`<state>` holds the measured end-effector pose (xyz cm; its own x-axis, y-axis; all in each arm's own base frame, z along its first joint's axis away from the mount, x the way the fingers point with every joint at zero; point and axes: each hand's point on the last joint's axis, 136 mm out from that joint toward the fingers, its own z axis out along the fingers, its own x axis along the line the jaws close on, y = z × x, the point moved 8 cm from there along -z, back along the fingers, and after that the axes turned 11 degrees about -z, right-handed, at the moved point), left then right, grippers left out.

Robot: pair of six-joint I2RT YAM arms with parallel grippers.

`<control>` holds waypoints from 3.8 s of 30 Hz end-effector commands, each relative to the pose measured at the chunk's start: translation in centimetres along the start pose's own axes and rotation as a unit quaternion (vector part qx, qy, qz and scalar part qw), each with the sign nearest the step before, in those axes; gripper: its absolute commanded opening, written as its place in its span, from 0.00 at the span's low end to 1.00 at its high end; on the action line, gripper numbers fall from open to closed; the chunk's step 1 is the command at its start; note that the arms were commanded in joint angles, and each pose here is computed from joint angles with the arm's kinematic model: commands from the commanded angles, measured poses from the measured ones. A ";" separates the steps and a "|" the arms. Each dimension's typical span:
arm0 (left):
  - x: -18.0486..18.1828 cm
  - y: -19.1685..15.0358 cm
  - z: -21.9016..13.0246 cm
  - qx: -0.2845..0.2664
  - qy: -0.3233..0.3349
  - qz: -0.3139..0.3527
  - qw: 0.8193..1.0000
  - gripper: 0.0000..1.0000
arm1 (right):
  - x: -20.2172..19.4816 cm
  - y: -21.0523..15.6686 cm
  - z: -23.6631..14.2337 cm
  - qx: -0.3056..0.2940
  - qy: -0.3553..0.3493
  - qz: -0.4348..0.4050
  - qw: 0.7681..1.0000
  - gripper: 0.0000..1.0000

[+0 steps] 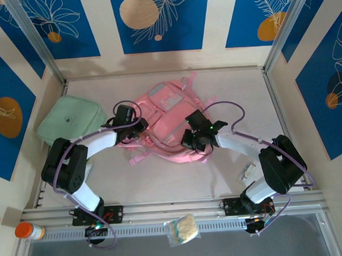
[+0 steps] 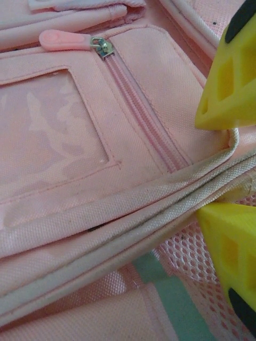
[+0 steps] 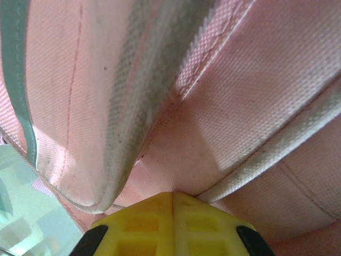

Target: Pack books, pencil case, and school supplies into a backpack

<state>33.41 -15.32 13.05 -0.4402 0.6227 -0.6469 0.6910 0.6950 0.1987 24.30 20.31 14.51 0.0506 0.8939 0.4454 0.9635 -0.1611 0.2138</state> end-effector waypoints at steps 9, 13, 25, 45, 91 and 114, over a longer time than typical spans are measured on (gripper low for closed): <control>1.9 -1.5 -1.1 -0.027 0.035 -0.032 0.999 0.33 | -0.8 0.2 0.1 -0.002 0.000 -0.004 1.000 0.00; 2.3 -1.6 -0.7 -0.031 0.050 -0.034 0.998 0.36 | -0.7 0.2 0.3 0.001 0.004 -0.003 1.000 0.00; 1.2 -2.1 1.8 -0.020 0.065 -0.076 0.995 0.21 | -0.7 0.3 0.5 0.002 0.001 -0.009 1.000 0.00; -3.2 -6.9 -3.5 -0.035 -0.067 -0.087 0.993 0.00 | -2.3 10.2 -2.7 -0.061 0.025 -0.031 0.997 0.06; -5.5 -10.3 -3.2 0.027 -0.167 -0.109 0.980 0.00 | 8.1 -0.1 4.4 -0.111 -0.059 -0.113 0.986 0.29; -6.3 -9.5 -4.6 -0.002 -0.165 -0.075 0.983 0.00 | 6.7 0.8 3.5 -0.097 -0.124 -0.161 0.974 0.25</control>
<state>26.81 -23.02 15.82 -0.4165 0.3827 -0.8247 0.5996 0.7975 0.0673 24.80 27.52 14.46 -0.1424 0.9781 0.1516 0.8963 0.0625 0.4389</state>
